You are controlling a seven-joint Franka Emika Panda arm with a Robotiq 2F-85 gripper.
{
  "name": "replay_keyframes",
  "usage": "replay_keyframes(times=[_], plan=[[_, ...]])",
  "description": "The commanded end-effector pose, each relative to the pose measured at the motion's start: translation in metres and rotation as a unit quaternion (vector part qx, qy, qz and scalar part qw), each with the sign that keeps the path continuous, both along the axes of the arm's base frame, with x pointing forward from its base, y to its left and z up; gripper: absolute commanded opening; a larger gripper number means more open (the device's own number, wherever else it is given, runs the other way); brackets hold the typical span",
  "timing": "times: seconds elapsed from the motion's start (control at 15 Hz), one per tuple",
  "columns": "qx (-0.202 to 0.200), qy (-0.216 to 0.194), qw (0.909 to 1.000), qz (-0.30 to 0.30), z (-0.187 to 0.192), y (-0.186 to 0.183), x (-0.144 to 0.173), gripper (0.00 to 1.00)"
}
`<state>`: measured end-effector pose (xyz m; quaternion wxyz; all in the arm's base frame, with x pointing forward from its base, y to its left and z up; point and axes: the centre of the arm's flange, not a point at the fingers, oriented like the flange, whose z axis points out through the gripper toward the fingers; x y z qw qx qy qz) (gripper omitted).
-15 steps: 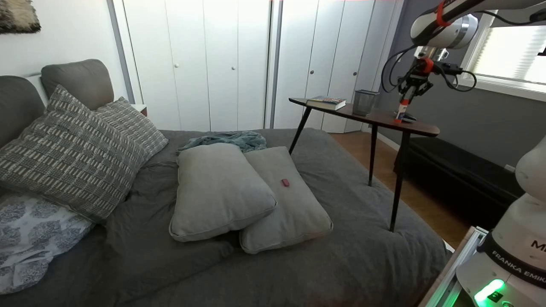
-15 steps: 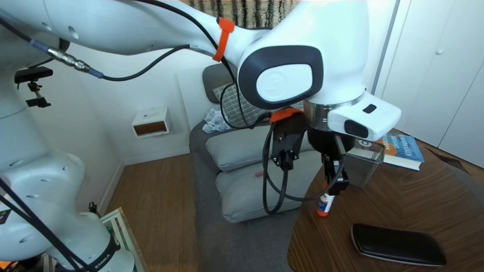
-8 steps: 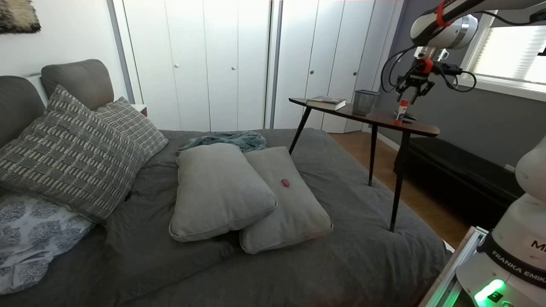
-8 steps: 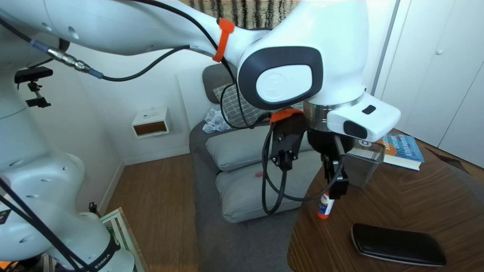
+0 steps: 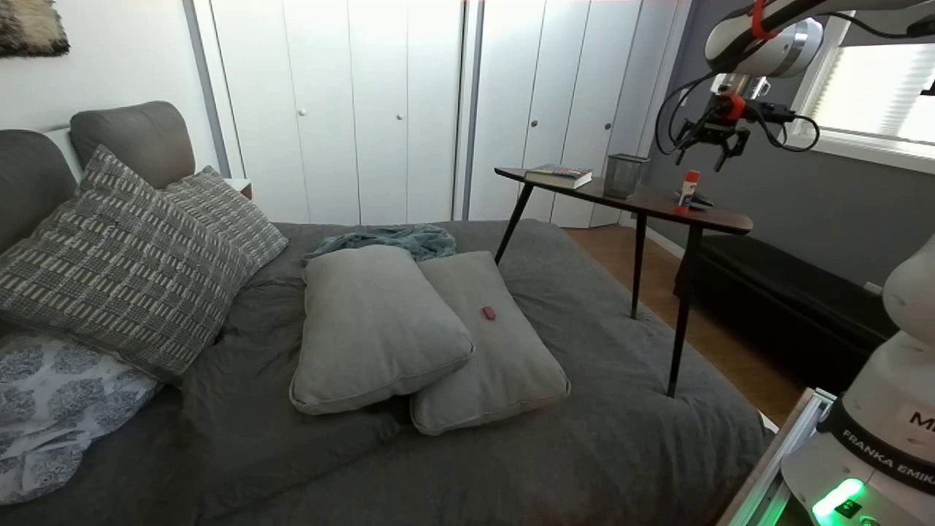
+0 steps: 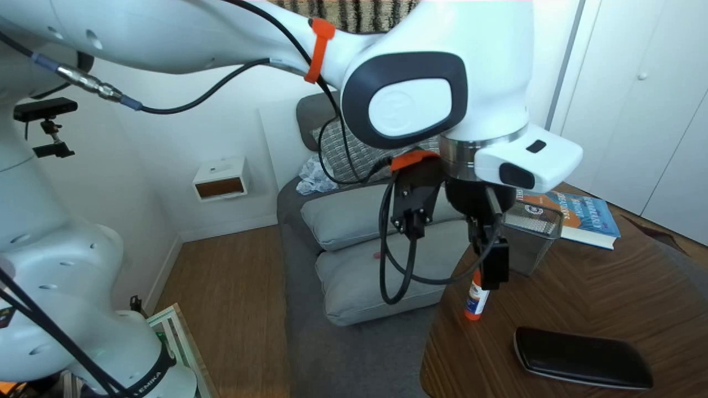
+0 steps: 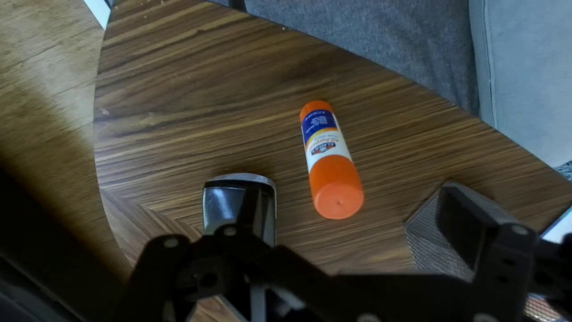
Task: Put the glue stick on the table
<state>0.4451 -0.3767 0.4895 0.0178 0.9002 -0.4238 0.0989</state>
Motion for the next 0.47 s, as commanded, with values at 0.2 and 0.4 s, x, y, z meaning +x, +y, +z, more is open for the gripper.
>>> replay_keyframes(times=[0.2,0.4], plan=[[0.000,0.001,0.9877,0.156,0.070,0.065,-0.031,1.00],[-0.005,0.004,0.9864,0.164,0.075,0.062,-0.019,1.00]])
